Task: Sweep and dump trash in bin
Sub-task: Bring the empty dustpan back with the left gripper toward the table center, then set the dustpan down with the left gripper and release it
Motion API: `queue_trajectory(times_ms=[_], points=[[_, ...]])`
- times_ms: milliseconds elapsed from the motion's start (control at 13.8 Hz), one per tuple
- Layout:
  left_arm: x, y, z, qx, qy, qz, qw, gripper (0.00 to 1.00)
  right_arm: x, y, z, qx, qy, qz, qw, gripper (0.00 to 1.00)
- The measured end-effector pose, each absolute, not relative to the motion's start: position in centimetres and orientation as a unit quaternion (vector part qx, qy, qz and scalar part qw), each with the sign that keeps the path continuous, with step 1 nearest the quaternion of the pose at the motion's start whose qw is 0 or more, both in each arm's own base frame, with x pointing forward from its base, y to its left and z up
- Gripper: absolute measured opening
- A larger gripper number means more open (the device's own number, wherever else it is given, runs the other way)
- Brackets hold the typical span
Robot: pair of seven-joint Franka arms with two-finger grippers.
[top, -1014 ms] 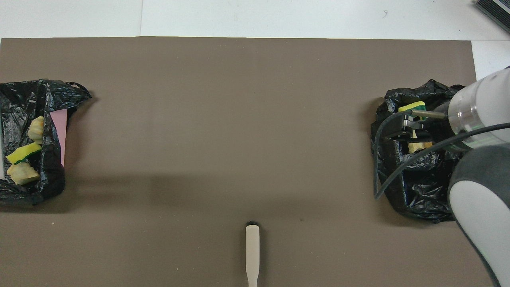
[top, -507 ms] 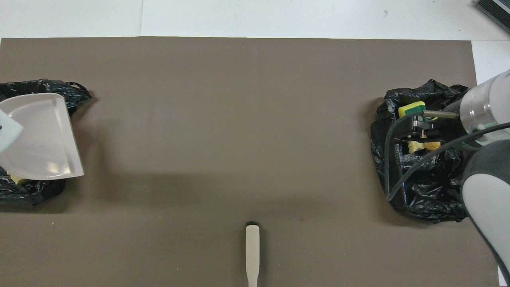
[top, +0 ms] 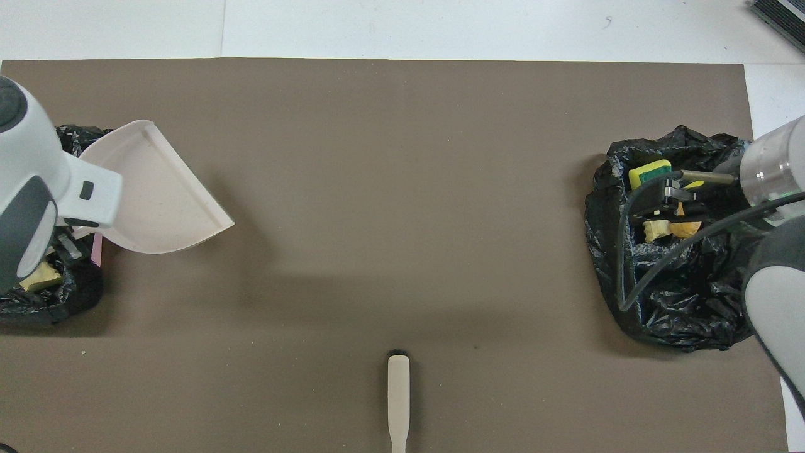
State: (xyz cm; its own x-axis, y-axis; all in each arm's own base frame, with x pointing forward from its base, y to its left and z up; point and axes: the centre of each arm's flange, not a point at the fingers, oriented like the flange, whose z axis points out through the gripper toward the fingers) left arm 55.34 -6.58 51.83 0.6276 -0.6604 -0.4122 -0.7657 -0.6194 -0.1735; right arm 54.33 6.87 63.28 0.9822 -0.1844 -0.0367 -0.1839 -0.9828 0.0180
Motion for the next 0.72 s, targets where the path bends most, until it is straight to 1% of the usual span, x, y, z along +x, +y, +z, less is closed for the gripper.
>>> queue_trajectory(times_ms=[217,507,724], points=[[54.0,-12.2,51.3,-0.932,0.319,0.128,0.117,0.31,54.4,6.6,63.3,0.995,-0.095,-0.019,0.007,1.00],[51.5,-20.1,50.8,-0.961,0.239,0.113,0.078,0.31,54.4,5.9,63.3,0.997,-0.079,-0.019,0.007,1.00],[49.5,-26.5,48.6,-0.976,0.184,0.102,0.064,0.31,54.5,5.1,63.3,0.996,-0.086,-0.019,0.007,1.00]])
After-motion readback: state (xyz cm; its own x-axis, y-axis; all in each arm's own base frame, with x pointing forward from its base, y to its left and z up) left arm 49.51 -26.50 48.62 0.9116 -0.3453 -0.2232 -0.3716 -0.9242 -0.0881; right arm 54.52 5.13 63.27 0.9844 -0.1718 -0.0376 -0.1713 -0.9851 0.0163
